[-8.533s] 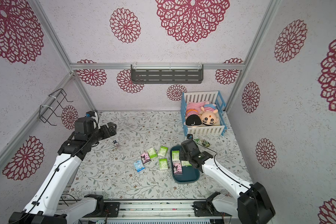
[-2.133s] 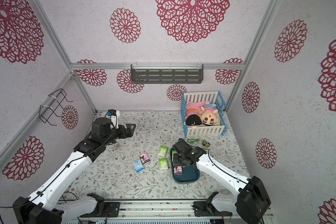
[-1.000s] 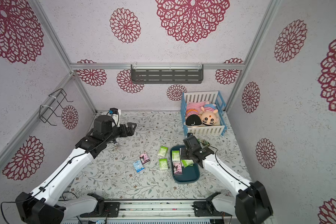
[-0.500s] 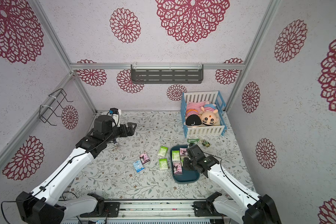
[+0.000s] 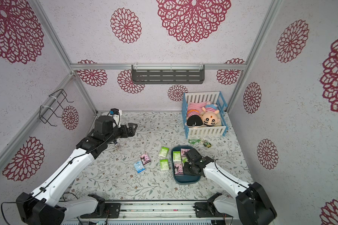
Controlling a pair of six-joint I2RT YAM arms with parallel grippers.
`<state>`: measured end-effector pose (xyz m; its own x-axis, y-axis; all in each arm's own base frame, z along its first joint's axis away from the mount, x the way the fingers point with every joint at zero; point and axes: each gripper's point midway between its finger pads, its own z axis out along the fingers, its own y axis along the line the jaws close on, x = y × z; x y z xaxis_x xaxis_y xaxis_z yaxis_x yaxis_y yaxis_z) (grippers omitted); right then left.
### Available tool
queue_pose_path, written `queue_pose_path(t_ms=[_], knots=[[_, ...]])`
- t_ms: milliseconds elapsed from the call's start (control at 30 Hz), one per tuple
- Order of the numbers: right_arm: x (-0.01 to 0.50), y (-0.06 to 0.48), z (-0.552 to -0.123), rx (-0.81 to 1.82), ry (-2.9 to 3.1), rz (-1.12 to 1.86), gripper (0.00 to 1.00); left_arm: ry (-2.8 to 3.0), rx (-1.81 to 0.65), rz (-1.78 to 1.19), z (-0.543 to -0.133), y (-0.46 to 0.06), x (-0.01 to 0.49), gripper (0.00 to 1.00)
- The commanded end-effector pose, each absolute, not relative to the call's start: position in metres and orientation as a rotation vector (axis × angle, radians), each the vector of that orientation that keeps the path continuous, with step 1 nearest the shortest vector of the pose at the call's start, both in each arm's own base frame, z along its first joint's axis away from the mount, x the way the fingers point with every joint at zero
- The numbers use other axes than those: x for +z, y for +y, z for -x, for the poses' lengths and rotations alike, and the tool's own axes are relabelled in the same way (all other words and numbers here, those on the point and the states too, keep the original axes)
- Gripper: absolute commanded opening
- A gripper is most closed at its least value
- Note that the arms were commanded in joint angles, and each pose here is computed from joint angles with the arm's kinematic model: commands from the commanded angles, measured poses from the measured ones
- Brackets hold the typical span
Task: Put the pocket tissues into the storage box
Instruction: Place the pocket tissues in the storage box.
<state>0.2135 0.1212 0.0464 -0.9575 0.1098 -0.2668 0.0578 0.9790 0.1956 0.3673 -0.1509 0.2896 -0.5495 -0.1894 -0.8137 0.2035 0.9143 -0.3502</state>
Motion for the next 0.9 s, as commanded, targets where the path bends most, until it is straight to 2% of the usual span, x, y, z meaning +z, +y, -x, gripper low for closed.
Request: queue_pose_path(t_ms=[0,167,333,367,533,567,667,733,867], knots=[[0.065,0.124,-0.247,0.259,2.739,-0.158,0.00,2.090,-0.496,-0.009,-0.367,-0.150,0.291,0.97],[0.070,0.127,-0.265,0.238,2.713,-0.126,0.00,2.100,-0.481,-0.013,-0.367,-0.148,0.288,0.97],[0.077,0.129,-0.265,0.253,2.705,-0.098,0.00,2.098,-0.479,-0.012,-0.366,-0.148,0.290,0.97],[0.079,0.128,-0.263,0.253,2.704,-0.094,0.02,2.098,-0.477,-0.013,-0.366,-0.147,0.290,0.97],[0.098,0.122,-0.256,0.255,2.670,-0.080,0.29,2.089,-0.472,-0.011,-0.366,-0.146,0.292,0.97],[0.101,0.121,-0.255,0.253,2.663,-0.080,0.31,2.088,-0.474,-0.007,-0.367,-0.146,0.293,0.97],[0.103,0.113,-0.251,0.211,2.669,-0.091,0.31,2.082,-0.481,-0.008,-0.366,-0.147,0.295,0.97],[0.102,0.112,-0.250,0.198,2.677,-0.093,0.27,2.077,-0.476,-0.006,-0.365,-0.146,0.296,0.97],[0.144,0.141,-0.269,0.371,2.512,-0.050,0.25,2.076,-0.423,0.011,-0.362,-0.134,0.300,0.97]])
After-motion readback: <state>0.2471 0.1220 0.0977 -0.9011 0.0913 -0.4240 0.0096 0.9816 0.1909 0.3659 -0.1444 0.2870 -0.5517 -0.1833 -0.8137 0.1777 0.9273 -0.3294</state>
